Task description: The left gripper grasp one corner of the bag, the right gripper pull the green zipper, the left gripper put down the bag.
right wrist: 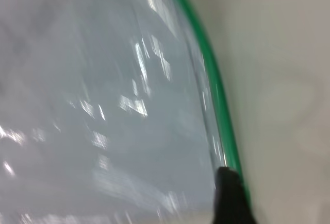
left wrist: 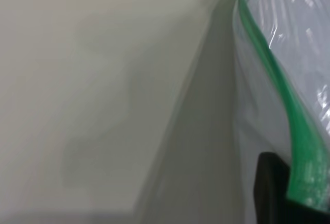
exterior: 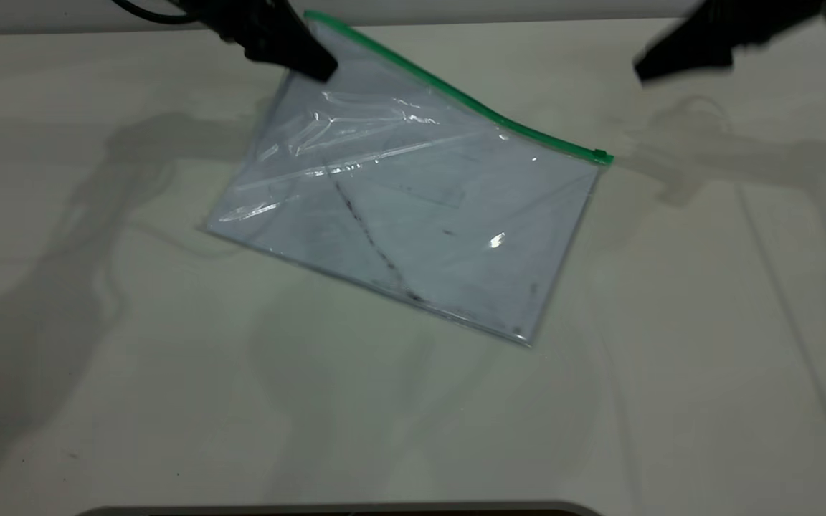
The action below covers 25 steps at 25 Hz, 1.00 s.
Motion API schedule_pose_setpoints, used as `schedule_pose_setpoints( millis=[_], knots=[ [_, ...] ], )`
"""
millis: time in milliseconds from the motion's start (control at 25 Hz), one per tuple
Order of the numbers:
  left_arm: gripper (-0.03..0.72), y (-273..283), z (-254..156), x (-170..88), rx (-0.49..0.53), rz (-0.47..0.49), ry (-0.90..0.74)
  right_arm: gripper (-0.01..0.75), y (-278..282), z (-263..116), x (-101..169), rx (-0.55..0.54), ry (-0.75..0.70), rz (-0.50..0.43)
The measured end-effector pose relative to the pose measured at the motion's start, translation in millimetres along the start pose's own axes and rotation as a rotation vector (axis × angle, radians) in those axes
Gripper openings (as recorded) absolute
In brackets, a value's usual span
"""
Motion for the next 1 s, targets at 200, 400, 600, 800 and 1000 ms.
schedule_pose_setpoints(
  millis=[200,400,600,800,1000],
  knots=[
    [0.356,-17,-5,-4,0.034,-0.007,0.086,0.545,37,71,37,-0.066,0.03,0.063],
    [0.487,4,13,-4,0.051,0.043,0.094,0.519,76,126,88,-0.047,0.049,0.127],
    [0.493,63,43,-3,0.145,0.203,0.112,0.492,129,164,129,-0.024,-0.012,0.105],
    [0.48,127,70,-24,0.25,0.329,0.242,0.451,189,201,171,-0.09,-0.1,0.037],
    [0.469,185,97,-51,0.276,0.466,0.361,0.438,228,214,225,-0.028,-0.029,-0.073]
  ],
)
Point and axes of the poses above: a point on each arm's last joint axis where the gripper is mounted, y pointing back along that axis away from the gripper, x along the wrist's bending axis when the last joint is at zero, z = x × y, the point moved 5 cm from there along -y, pointing out along that axis toward the gripper
